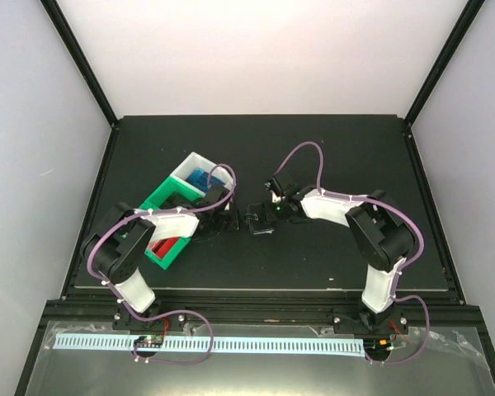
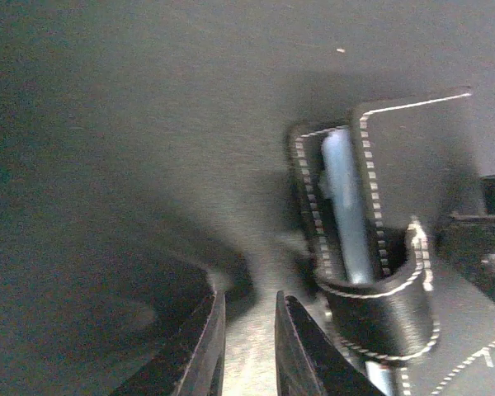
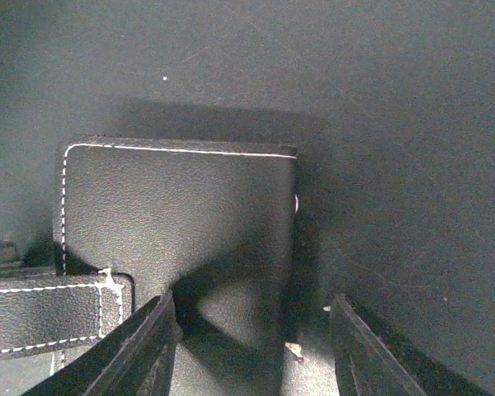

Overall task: Put the credit cards into the card holder
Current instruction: Close the card holder at the center of the board, then turn over the card holder at the center of the board.

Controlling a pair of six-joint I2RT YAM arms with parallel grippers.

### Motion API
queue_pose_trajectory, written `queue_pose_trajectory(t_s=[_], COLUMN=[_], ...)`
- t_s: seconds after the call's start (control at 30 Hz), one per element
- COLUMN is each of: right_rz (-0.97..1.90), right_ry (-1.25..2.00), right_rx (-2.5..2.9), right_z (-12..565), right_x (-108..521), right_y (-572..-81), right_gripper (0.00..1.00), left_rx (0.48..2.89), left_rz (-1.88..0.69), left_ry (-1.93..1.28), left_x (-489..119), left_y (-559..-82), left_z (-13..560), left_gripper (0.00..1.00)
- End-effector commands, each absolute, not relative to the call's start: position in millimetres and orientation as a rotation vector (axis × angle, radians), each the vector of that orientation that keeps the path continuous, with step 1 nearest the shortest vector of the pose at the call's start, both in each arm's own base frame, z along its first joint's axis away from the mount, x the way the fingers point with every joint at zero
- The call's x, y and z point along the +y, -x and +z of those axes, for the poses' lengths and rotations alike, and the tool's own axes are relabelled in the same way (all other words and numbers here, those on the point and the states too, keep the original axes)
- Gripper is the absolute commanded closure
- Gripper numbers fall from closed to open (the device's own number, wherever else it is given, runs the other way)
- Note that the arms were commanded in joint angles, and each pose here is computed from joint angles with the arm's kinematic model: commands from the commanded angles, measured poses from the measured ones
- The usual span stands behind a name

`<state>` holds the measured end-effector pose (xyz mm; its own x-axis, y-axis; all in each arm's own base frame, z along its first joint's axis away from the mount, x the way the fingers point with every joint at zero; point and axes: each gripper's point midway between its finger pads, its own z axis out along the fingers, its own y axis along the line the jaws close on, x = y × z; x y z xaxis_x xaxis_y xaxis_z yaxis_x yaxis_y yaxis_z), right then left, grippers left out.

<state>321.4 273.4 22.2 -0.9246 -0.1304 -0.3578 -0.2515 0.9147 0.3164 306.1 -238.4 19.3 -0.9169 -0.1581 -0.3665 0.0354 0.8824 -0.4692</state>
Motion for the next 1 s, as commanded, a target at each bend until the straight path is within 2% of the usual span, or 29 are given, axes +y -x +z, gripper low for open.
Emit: queue_pose_trajectory(t_s=[0.0, 0.1, 0.23, 0.37, 0.6, 0.83, 0.97], right_rz=[0.279, 0.209, 0.196, 0.277, 0.462, 0.603, 0.685], right_ry=[0.346, 0.335, 0.33, 0.312, 0.231, 0.188, 0.178], right_rx=[2.84, 2.852, 2.865, 2.87, 2.847, 2.826, 2.814], right_z=[-7.0, -13.7, -19.6, -20.3, -12.3, -4.9, -0.9], right_x=[255.7, 250.2, 249.7, 257.1, 269.5, 278.5, 284.6], right_y=[-304.5, -303.1, -299.8, -295.9, -286.9, -279.7, -275.6], right_gripper=[0.47, 0.47, 0.47, 0.47, 0.48, 0.53, 0.54], left_rx=[2.725, 2.654, 2.555, 2.547, 2.63, 2.63, 2.629], left_rz=[-0.402, -0.474, -0.756, -1.009, -1.009, -0.959, -0.939], left_ry=[0.192, 0.132, -0.017, -0.099, 0.003, 0.096, 0.096], left_x=[-192.5, -200.1, -235.6, -268.5, -272.7, -270.5, -271.3], left_y=[-288.5, -292.8, -292.5, -281.1, -269.1, -279.5, -283.9], left_z=[2.4, 29.6, 69.2, 79.7, 47.0, 24.0, 20.0], left_gripper=[0.81, 0.8, 0.7, 0.64, 0.65, 0.66, 0.62])
